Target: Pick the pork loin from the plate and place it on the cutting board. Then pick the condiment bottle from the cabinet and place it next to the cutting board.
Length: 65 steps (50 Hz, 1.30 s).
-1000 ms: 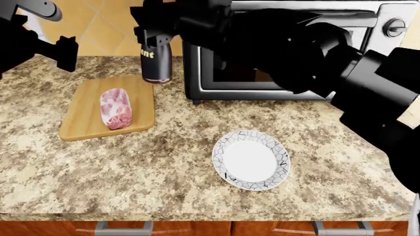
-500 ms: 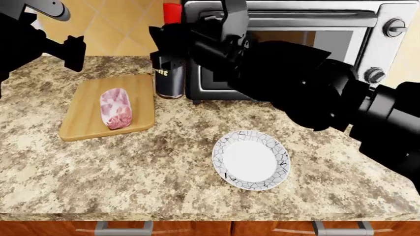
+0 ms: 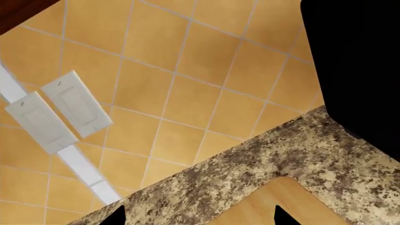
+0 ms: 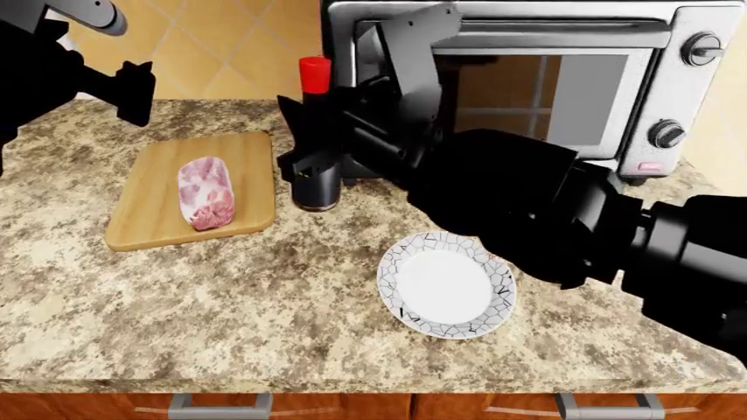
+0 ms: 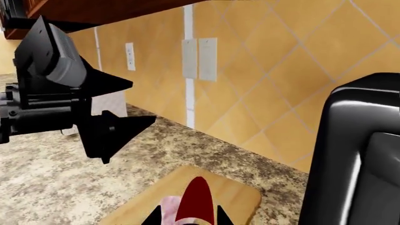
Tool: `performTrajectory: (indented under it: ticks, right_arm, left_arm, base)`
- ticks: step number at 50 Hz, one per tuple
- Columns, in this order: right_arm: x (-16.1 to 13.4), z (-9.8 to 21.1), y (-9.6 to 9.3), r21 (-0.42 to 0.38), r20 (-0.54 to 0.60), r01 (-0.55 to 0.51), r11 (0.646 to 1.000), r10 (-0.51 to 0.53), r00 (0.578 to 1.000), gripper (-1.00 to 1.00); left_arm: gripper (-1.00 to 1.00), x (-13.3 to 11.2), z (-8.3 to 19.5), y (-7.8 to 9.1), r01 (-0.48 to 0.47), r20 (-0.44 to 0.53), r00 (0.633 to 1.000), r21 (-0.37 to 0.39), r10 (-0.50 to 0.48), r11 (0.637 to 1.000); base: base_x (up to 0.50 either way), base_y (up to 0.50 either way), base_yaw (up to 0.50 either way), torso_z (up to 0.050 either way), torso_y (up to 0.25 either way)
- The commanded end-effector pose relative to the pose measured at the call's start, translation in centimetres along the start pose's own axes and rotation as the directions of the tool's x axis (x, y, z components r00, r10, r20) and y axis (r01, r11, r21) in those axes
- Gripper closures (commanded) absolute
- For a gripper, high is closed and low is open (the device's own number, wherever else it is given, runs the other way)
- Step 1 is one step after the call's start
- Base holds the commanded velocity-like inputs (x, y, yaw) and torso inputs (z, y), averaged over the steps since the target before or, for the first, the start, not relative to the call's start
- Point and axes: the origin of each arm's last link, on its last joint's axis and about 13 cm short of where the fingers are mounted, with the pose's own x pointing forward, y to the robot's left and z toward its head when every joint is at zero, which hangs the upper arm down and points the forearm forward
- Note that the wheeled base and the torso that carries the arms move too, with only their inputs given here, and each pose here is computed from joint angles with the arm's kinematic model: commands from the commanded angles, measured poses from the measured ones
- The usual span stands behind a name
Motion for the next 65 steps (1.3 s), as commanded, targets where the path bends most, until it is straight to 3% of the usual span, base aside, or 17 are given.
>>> performTrajectory:
  ticks: [1,16,27,65]
  right_arm:
    - [0.4,-1.6,0.1,-0.031,0.036,0.006,1.000,-0.005,0.999,1.00]
    - [0.7,-2.2,0.2,-0.010,0.087,0.012,1.000,-0.011,0.996,1.00]
    - [0.6,-2.7,0.1,-0.067,0.111,0.043,0.997,-0.035,0.993,1.00]
    - [0.8,-6.1,0.0,-0.057,0.049,0.064,0.996,-0.062,0.997,1.00]
  left_arm:
    - [-1.00,0.0,-0.2,0.0,0.000,-0.001,1.000,-0.002,0.000,1.000]
    - [-1.00,-0.1,-0.4,0.1,-0.003,-0.007,1.000,-0.006,0.003,1.000]
    - [-1.00,-0.2,-0.3,0.0,0.001,-0.004,1.000,-0.005,-0.001,1.000]
    - [-1.00,-0.4,-0.3,0.0,0.003,0.001,1.000,-0.001,-0.003,1.000]
  base:
    - [0.00,0.00,0.00,0.000,0.000]
    - [0.00,0.00,0.00,0.001,0.001]
    - [0.00,0.00,0.00,0.000,0.001]
    - [0.00,0.00,0.00,0.000,0.000]
